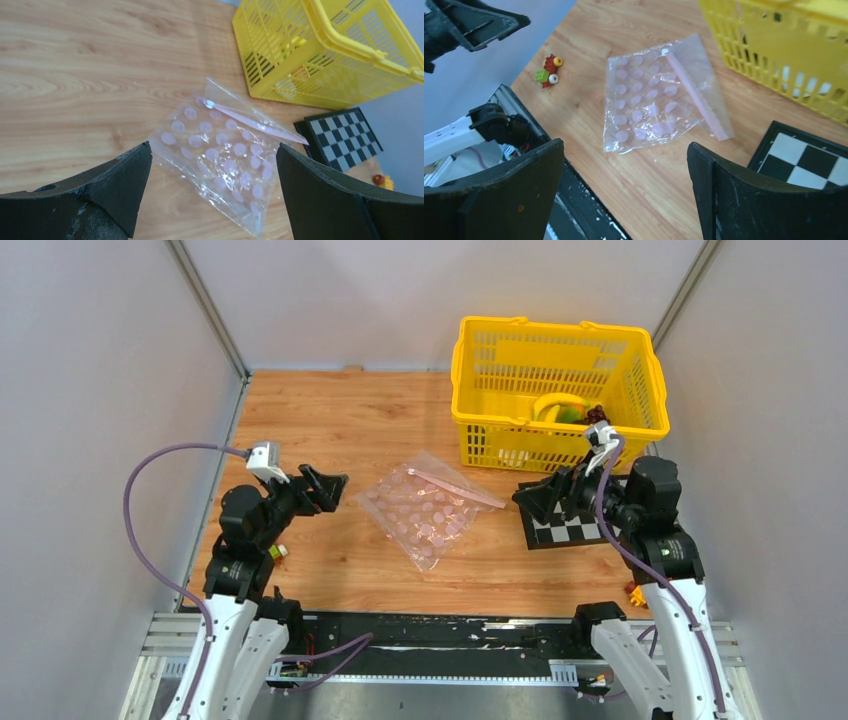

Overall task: Place the food in the zip-top bag and seal the zipper
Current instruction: Pick up the zipper food storage bag at the center of the board.

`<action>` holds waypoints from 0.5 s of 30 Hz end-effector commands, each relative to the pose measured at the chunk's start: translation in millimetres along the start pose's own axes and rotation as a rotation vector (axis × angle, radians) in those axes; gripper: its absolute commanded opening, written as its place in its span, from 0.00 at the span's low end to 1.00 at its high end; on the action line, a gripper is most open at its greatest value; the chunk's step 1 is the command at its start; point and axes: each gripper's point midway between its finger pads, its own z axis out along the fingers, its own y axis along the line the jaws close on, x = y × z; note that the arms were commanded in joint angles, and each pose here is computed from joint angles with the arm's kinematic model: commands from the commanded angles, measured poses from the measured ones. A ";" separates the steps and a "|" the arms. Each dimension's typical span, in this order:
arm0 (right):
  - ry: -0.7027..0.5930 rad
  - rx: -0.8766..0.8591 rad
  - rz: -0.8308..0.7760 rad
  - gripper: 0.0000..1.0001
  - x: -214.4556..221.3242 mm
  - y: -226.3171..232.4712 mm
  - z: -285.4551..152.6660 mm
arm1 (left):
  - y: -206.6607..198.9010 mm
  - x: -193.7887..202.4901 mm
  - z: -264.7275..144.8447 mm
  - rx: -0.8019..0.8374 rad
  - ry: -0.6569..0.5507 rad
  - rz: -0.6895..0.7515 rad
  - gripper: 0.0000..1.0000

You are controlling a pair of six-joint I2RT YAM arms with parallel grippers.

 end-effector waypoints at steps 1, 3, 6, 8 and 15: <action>0.045 -0.067 -0.009 0.89 14.9 14.8 -1.6 | -17.6 13.7 -2.6 0.098 0.041 -0.108 1.00; 0.091 -0.030 0.012 0.85 30.0 8.8 0.6 | -16.6 22.4 -4.1 0.100 0.060 -0.130 1.00; 0.160 0.041 0.068 0.82 58.4 -6.2 8.7 | -12.8 39.6 -2.8 0.096 0.110 -0.164 1.00; 0.205 0.057 0.082 0.81 76.4 -11.0 17.4 | -9.7 52.4 -1.2 0.086 0.162 -0.170 1.00; 0.215 0.170 0.054 0.82 106.0 -38.7 73.5 | -9.2 96.0 2.0 0.031 0.303 -0.110 1.00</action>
